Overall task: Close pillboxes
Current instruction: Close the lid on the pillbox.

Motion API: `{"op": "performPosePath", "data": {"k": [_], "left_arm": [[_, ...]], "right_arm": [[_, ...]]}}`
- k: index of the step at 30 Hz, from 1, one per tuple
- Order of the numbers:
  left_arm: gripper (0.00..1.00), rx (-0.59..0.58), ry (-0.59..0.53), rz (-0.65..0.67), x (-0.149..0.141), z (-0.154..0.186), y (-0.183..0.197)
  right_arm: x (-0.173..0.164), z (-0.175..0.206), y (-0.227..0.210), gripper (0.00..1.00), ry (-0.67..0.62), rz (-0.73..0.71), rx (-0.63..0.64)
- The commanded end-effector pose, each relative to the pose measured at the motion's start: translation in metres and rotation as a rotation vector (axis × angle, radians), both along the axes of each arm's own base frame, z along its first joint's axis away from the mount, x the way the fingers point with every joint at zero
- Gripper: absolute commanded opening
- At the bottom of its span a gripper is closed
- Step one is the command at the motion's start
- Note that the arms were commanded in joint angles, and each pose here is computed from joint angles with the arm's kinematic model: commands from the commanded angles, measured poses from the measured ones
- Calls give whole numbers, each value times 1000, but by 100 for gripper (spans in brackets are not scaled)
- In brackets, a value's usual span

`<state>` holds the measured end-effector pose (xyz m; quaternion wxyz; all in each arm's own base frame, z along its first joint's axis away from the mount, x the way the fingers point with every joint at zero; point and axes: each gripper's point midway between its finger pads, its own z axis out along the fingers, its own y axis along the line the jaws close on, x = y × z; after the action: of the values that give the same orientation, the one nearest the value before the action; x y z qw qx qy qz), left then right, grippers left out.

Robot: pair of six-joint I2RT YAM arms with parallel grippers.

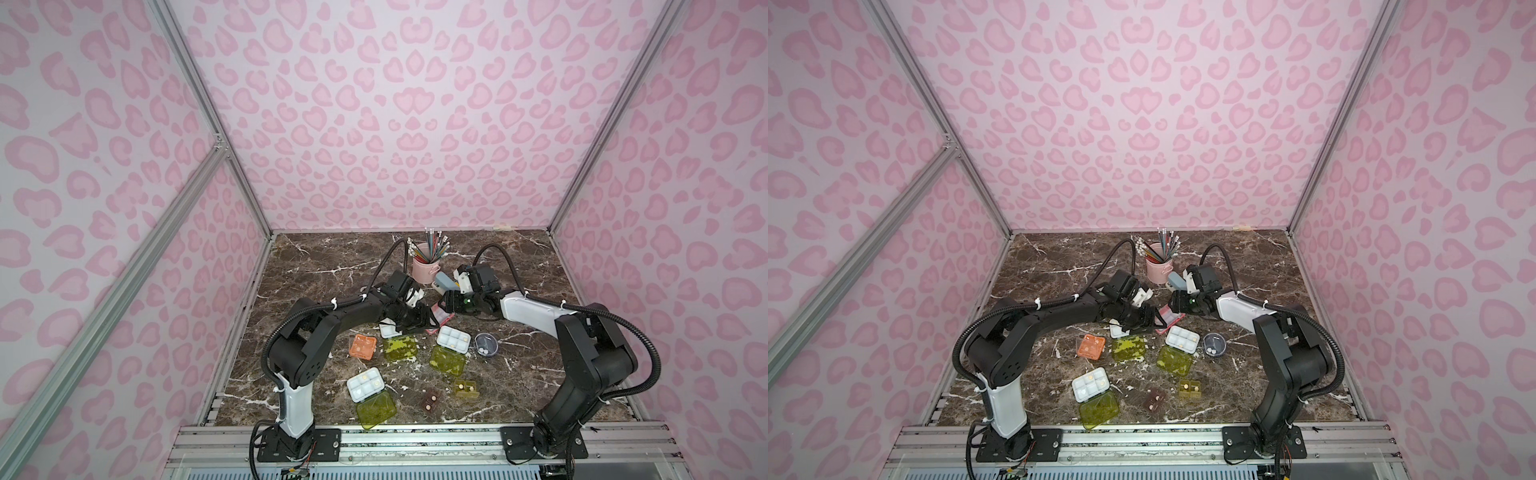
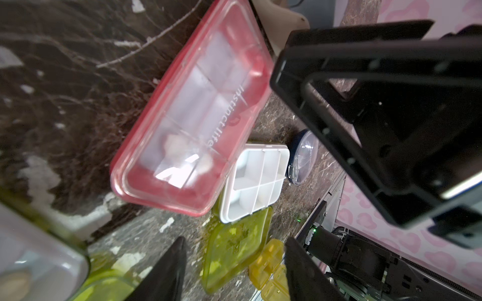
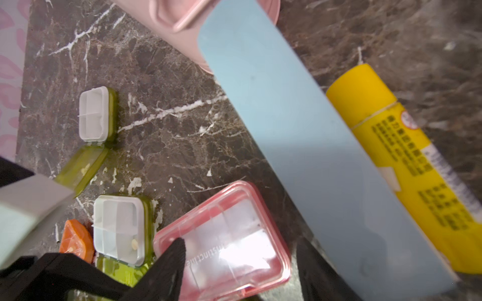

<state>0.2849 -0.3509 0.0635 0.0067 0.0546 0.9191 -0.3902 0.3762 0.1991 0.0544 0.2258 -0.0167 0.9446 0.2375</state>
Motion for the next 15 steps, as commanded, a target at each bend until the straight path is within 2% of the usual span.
{"op": "performPosePath", "data": {"k": [1, 10, 15], "left_arm": [[62, -8, -12, 5, 3, -2, -2], [63, 1, -21, 13, 10, -7, -4], [63, 1, -32, 27, 22, -11, -4]], "right_arm": [[3, -10, -5, 69, 9, 6, -51], [-1, -26, 1, 70, 57, 44, 13], [-4, -28, 1, 70, 88, 60, 107]]}}
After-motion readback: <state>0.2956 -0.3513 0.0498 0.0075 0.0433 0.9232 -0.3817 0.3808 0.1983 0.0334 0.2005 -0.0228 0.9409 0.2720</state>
